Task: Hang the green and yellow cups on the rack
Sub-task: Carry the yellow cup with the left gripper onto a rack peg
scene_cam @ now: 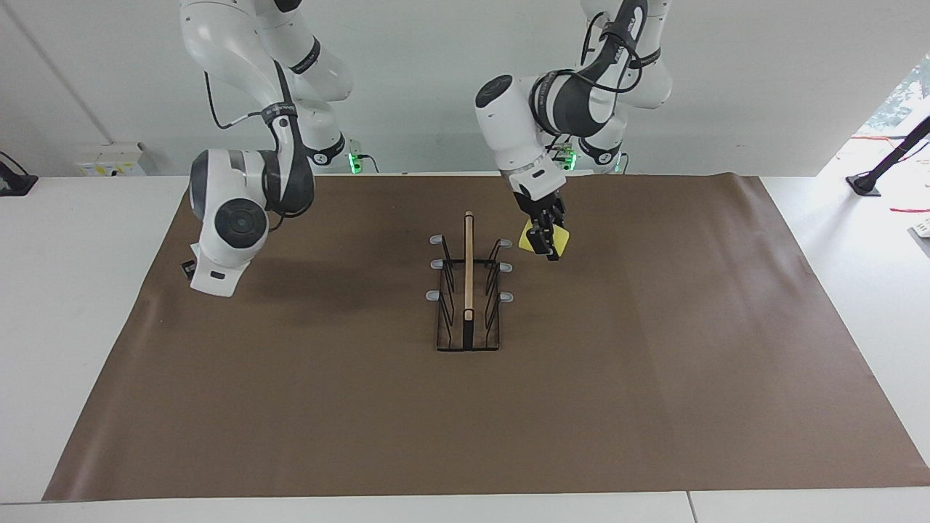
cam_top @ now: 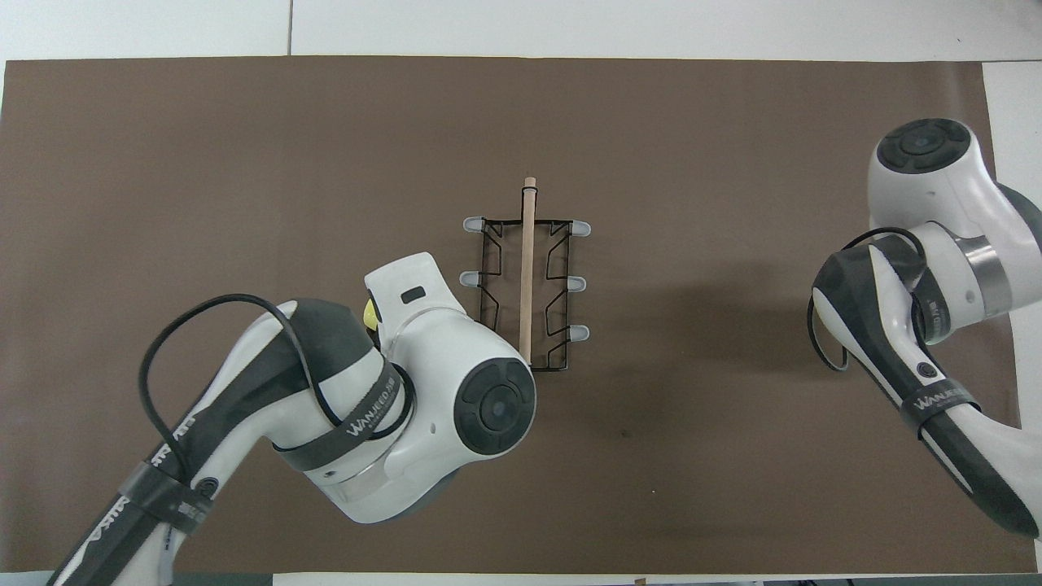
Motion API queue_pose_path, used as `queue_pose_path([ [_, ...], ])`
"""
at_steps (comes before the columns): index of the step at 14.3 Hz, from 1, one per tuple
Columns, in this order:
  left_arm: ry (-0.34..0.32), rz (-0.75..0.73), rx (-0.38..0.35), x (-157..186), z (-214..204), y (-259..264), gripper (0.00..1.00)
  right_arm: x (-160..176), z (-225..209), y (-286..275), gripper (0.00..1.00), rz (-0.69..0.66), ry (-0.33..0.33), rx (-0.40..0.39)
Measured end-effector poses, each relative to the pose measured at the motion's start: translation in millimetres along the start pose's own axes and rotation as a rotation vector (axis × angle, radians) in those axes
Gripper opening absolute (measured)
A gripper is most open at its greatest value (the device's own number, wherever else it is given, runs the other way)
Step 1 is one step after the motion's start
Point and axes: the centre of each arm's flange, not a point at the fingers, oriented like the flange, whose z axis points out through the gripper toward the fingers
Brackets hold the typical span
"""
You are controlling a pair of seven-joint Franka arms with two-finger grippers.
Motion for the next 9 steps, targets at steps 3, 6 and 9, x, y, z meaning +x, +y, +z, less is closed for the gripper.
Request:
queue_pose_path([
  [3, 0.066, 0.009, -0.008, -25, 3, -5, 0.66, -5, -11, -4, 0.67, -0.035, 0.090, 0.118],
  [6, 0.089, -0.014, -0.027, -28, 0, -2, 0.66, -16, -14, 13, 0.67, -0.121, 0.220, 0.229],
  [9, 0.085, -0.062, -0.043, -29, -9, 1, 0.66, -26, -38, 26, 0.67, -0.184, 0.380, 0.316],
])
